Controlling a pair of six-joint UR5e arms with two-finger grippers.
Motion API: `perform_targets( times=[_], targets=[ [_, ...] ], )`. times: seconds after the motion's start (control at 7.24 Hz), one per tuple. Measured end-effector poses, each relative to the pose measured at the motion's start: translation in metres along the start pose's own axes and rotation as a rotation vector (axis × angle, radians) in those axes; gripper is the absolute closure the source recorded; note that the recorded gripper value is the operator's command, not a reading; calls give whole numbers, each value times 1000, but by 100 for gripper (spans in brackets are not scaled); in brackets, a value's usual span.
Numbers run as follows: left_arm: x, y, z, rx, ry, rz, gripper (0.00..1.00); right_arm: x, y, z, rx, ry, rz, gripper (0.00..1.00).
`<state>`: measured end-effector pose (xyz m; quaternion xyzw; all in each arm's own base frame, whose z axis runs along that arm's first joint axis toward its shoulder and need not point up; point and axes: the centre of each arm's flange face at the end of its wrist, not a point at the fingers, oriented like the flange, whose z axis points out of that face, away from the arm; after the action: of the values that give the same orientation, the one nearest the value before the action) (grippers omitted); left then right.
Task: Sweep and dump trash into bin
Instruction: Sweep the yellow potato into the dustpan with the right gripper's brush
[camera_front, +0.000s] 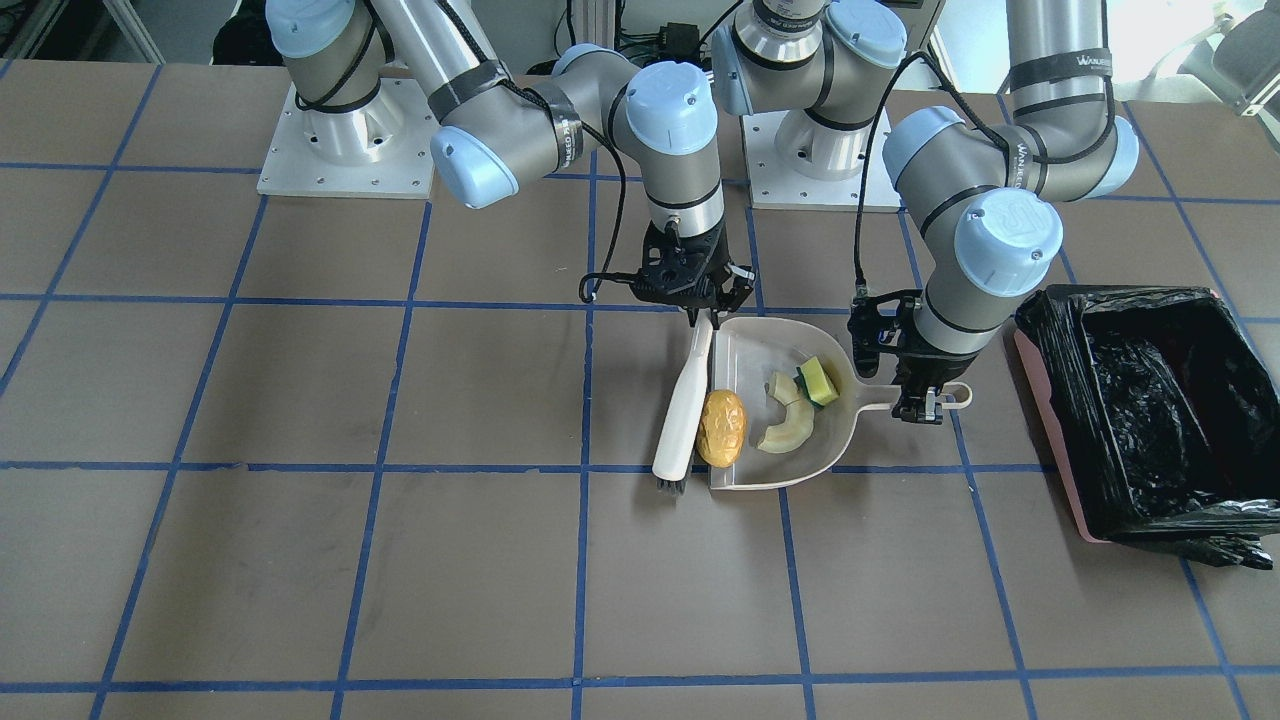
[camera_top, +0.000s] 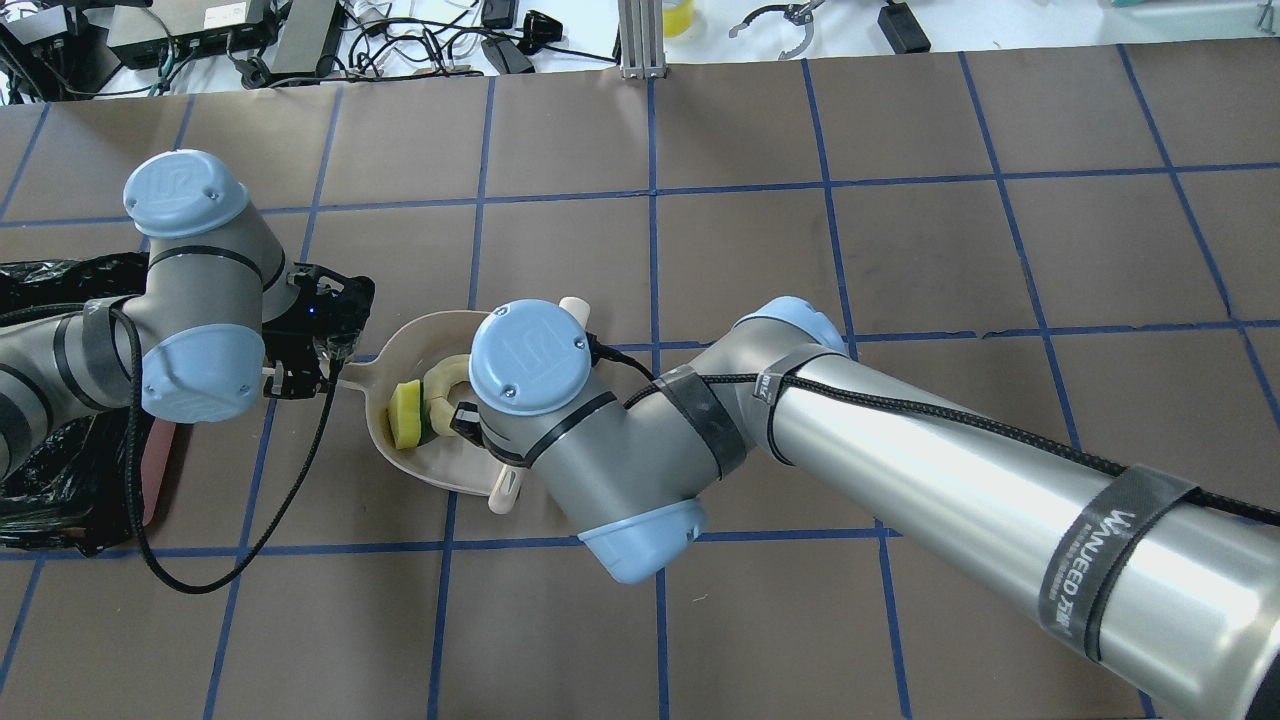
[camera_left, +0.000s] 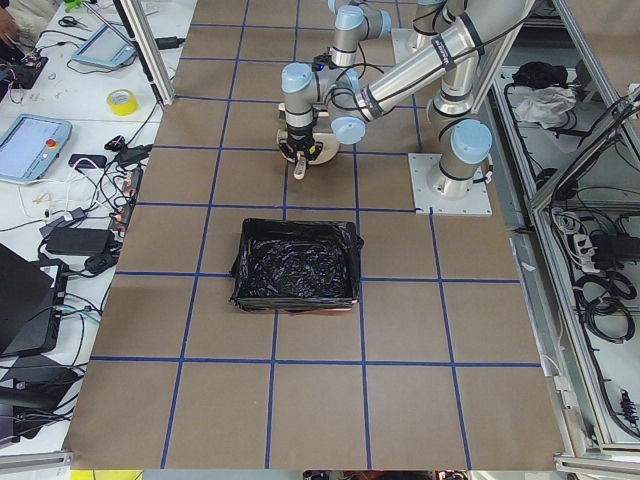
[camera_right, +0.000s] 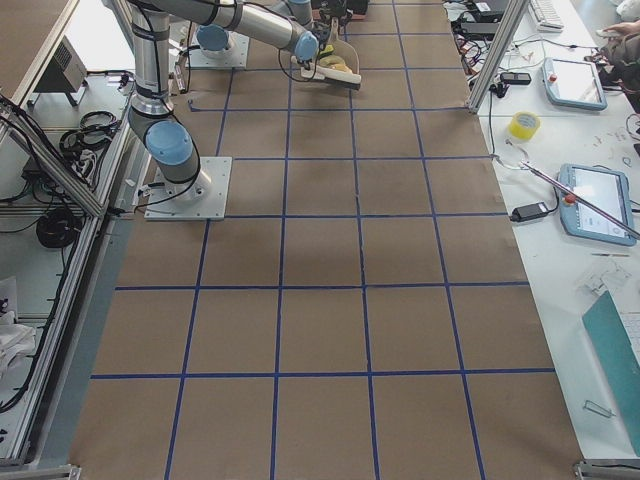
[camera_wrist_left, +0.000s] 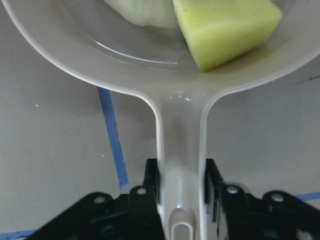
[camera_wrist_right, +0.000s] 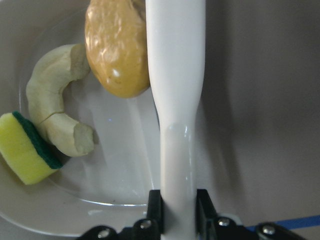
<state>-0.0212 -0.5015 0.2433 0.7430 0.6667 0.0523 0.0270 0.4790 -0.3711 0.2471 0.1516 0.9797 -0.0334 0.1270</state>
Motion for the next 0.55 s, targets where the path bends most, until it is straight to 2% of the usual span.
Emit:
perform_targets(
  times=[0.55],
  targets=[
    [2, -7, 5, -3, 17, -25, 100, -28, 32, -4, -45, -94, 38, 100]
  ],
)
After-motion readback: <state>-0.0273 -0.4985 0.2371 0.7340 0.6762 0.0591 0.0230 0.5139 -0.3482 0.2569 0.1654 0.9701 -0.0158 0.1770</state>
